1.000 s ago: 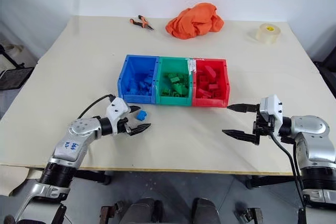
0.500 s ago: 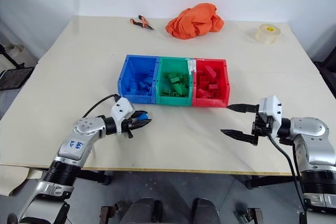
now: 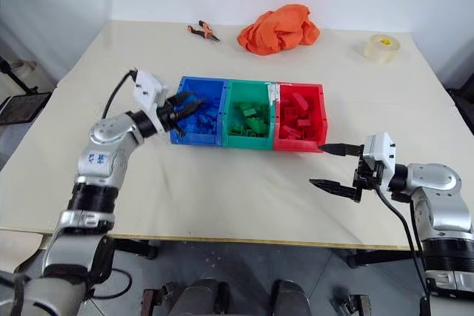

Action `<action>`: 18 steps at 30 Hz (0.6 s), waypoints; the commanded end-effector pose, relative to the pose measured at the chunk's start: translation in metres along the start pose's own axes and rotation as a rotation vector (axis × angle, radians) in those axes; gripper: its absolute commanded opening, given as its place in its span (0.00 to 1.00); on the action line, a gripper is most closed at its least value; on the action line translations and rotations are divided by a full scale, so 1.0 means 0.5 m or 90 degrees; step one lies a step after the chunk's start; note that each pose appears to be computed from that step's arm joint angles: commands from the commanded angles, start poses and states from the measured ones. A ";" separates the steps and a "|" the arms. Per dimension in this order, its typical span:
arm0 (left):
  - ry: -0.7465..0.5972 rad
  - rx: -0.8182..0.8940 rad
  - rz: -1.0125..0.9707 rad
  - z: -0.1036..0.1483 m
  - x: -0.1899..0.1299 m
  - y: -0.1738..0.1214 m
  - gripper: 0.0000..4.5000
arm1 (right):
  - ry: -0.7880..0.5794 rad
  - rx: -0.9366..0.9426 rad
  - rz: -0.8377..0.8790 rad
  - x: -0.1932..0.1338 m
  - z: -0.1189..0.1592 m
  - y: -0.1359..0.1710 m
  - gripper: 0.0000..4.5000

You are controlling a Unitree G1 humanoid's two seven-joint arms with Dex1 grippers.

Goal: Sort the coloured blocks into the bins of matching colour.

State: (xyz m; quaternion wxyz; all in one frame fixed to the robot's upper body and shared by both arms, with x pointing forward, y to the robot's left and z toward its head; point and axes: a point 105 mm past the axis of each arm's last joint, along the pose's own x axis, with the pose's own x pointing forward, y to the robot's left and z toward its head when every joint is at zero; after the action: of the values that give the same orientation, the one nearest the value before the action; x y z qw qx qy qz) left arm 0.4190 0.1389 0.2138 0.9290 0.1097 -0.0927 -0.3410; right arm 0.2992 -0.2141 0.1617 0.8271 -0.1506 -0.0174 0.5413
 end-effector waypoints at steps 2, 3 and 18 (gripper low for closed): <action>-0.017 -0.028 -0.036 -0.003 0.017 -0.014 0.44 | -0.014 -0.022 -0.009 -0.003 0.019 -0.003 1.00; -0.016 -0.031 -0.045 -0.004 0.019 -0.019 0.51 | -0.014 -0.021 -0.010 -0.004 0.019 -0.002 1.00; -0.005 0.069 -0.125 0.009 -0.110 -0.024 0.99 | -0.007 -0.022 -0.012 -0.008 0.021 -0.015 1.00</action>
State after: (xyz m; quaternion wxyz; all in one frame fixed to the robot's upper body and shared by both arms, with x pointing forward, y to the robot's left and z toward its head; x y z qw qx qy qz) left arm 0.3848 0.1595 0.1958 0.8952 0.1320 -0.0755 -0.4189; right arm 0.3015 -0.2141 0.1634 0.8306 -0.1512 -0.0192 0.5356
